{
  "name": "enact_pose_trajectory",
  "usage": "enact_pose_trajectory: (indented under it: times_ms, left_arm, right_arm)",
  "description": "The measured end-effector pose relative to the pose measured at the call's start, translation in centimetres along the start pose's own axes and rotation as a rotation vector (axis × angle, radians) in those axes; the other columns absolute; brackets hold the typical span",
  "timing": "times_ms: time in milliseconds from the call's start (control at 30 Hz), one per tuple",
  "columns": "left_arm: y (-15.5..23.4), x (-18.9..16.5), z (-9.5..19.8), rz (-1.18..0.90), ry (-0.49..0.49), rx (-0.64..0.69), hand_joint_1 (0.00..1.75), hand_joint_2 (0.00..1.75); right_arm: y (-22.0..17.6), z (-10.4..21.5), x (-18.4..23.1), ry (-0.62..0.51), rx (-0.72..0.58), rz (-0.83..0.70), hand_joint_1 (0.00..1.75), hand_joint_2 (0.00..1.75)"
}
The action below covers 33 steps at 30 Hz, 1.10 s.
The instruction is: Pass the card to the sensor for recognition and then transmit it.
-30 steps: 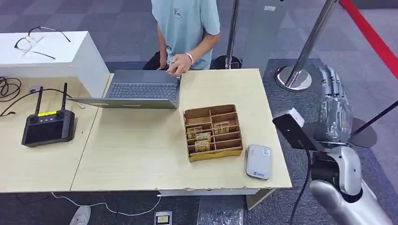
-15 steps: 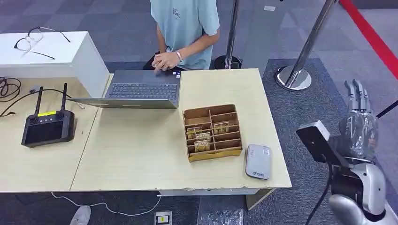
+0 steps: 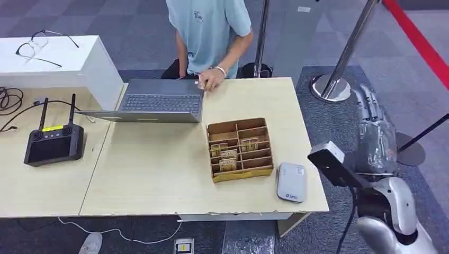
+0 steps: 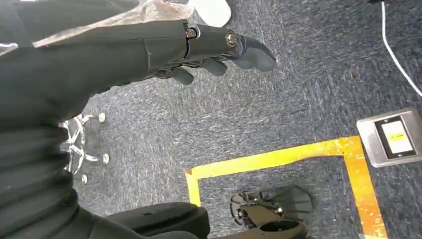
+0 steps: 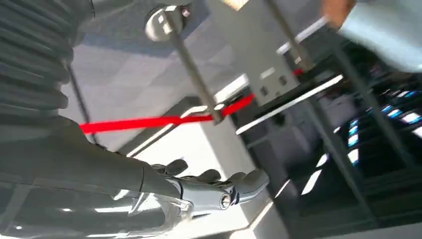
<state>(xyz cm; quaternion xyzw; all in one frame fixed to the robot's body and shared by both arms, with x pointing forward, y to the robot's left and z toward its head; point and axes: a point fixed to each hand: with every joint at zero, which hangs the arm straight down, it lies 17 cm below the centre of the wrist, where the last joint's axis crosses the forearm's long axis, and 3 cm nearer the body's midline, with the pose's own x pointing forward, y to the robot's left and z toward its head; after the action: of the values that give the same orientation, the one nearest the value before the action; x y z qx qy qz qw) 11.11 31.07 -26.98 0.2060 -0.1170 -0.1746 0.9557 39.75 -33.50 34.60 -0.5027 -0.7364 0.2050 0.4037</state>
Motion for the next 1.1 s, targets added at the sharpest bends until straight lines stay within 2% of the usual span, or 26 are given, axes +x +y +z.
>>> enact_pose_trajectory:
  times_ms: [167,433,667,900,933,967,1033,1067,1100]
  left_arm:
    - [-0.2,0.3,0.0,-0.02,-0.009,-0.013,0.0,1.75]
    - [-0.1,1.0,0.0,-0.049,-0.04,-0.01,0.0,1.75]
    - [-0.2,1.2,0.0,-0.073,-0.051,-0.016,0.0,1.75]
    - [-0.5,1.1,0.1,-0.095,-0.048,-0.026,0.0,1.75]
    - [-0.5,1.0,0.1,-0.097,-0.048,-0.026,0.0,1.75]
    - [-0.5,1.0,0.1,-0.097,-0.045,-0.027,0.0,1.75]
    - [-0.5,1.0,0.1,-0.098,-0.045,-0.026,0.0,1.75]
    - [-0.5,1.0,0.1,-0.098,-0.045,-0.026,0.0,1.75]
    - [-0.5,1.0,0.1,-0.098,-0.045,-0.026,0.0,1.75]
  right_arm:
    - [4.7,0.0,2.7,-0.051,0.139,-0.085,0.0,1.75]
    - [13.0,0.1,6.9,-0.131,0.382,-0.069,0.0,1.75]
    - [17.2,-0.5,9.1,-0.175,0.479,-0.035,0.0,1.75]
    - [19.7,-1.2,9.5,-0.185,0.524,0.012,0.02,1.75]
    - [20.0,-1.2,9.4,-0.183,0.528,0.018,0.3,1.75]
    - [20.3,-1.2,9.3,-0.181,0.531,0.022,0.38,1.75]
    - [20.8,-1.3,9.0,-0.171,0.537,0.031,0.82,1.75]
    - [21.0,-1.4,9.0,-0.169,0.542,0.032,1.26,1.75]
    - [21.2,-1.4,8.9,-0.165,0.545,0.031,1.33,1.75]
